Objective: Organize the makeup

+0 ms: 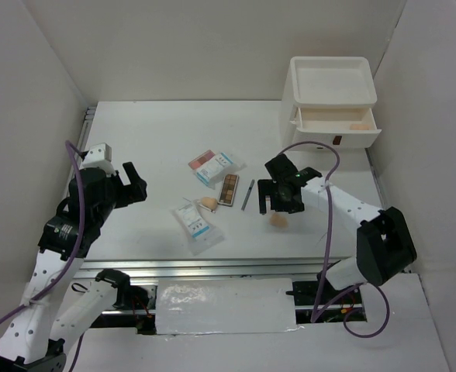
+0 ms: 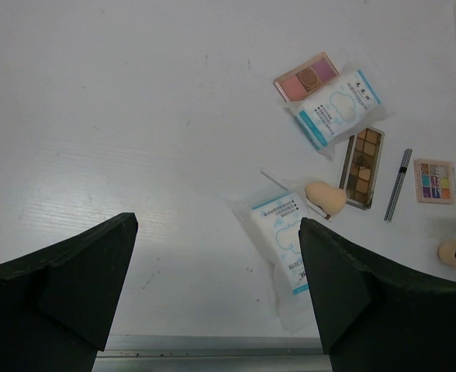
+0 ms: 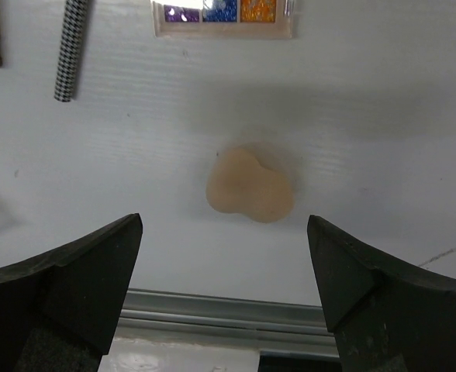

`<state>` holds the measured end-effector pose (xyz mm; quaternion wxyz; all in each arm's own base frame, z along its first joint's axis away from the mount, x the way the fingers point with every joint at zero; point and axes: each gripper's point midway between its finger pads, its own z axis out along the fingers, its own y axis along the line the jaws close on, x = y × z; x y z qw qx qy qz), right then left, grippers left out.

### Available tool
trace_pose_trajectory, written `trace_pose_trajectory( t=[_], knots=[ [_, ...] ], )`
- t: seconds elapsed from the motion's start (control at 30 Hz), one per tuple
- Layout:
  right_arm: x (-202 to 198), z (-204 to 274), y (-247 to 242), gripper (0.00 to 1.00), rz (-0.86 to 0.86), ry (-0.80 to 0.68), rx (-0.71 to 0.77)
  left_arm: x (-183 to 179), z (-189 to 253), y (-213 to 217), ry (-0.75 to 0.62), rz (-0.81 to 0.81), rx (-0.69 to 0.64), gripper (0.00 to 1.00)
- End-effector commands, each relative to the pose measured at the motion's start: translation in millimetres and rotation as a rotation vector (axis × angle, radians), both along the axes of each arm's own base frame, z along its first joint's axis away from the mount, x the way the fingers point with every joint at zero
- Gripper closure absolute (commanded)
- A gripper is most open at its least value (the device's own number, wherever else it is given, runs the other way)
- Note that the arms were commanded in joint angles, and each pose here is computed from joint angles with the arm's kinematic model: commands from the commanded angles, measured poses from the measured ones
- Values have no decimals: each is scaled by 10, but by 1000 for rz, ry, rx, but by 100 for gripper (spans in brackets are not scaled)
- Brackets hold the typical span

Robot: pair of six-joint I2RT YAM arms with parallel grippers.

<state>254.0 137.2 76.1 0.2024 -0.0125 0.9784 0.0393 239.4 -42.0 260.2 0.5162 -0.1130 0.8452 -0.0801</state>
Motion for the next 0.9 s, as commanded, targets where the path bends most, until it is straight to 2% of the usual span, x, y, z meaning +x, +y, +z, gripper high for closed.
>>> trace_pose_trajectory(
  t=[0.0,0.17,0.33,0.43,0.47,0.57,0.7,0.8,0.87],
  knots=[
    [-147,-185,-28,6,-12,94,-38,57,46,3,-25,3,-1,1],
    [-167,-361,-18,15,0,176,-74,34,85,2,-45,1,-4,1],
    [-86,-429,-11,20,3,183,-100,29,84,-24,-44,-14,-5,1],
    [-60,-450,15,37,20,186,-100,29,90,-23,-47,-14,-5,1],
    [-47,-452,49,49,28,180,-83,26,100,-28,-50,-17,-7,1],
    [-49,-429,106,66,57,175,-57,27,103,-32,-51,-18,-7,1],
    [-23,-226,232,71,97,126,-9,31,96,-36,-48,-21,-6,0],
    [24,199,497,70,166,28,110,29,93,-33,-48,-19,-5,1],
    [151,631,602,70,191,-91,180,32,90,-34,-47,-19,-6,0]
  ],
)
